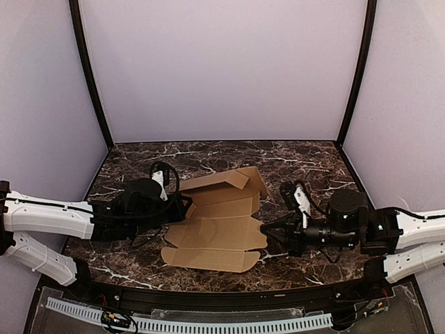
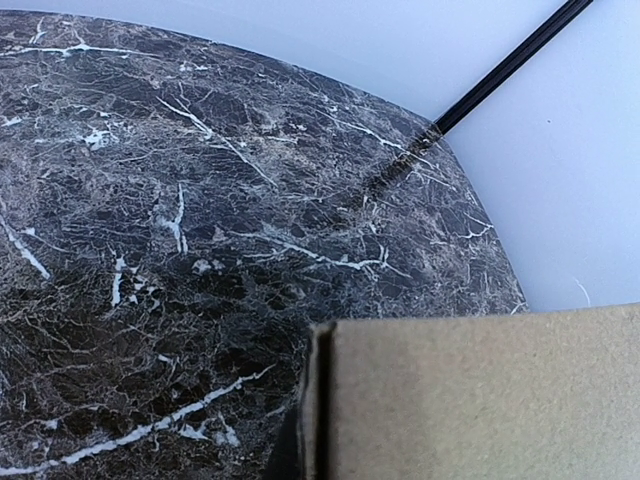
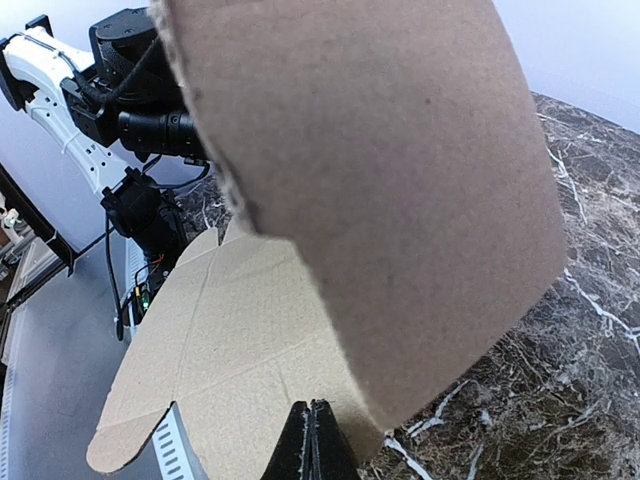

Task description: Fold the paper box

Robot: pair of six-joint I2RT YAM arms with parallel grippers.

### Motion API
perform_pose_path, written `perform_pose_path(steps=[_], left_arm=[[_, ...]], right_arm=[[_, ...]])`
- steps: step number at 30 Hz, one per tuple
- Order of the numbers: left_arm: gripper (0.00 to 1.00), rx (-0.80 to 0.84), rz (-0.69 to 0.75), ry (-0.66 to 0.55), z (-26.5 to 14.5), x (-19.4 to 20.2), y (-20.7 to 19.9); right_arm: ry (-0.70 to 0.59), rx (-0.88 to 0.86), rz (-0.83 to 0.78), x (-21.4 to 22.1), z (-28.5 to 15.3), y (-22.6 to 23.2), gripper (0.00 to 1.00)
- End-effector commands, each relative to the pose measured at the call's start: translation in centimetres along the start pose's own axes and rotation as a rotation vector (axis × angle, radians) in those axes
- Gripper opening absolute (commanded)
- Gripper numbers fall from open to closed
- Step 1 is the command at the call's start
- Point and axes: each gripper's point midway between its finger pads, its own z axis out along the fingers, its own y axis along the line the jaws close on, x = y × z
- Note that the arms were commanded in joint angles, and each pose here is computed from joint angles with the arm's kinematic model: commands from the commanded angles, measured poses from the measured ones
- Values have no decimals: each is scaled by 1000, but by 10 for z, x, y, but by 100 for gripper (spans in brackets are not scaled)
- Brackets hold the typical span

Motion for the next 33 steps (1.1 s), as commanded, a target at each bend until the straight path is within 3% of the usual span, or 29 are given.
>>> perform_pose_path(steps=[1, 8, 13, 20, 24, 33], left_arm=[[1, 94, -82, -36, -4, -15, -21], [1, 47, -16, -36, 3, -6, -7], [1, 44, 40, -53, 2, -6, -4], [1, 73, 160, -57, -2, -6, -7], [1, 106, 193, -61, -9, -7, -11], [1, 209, 226, -48, -20, -7, -28]], right_arm=[[-3, 11, -19, -4, -8, 1, 0], [-48, -41, -80, -29, -37, 14, 2], [-74, 44, -133, -49, -58, 4, 6], [-71, 130, -259, -75, -70, -2, 24], [-58, 118, -314, -82, -70, 2, 29], [29, 35, -339, -76, -44, 14, 30]])
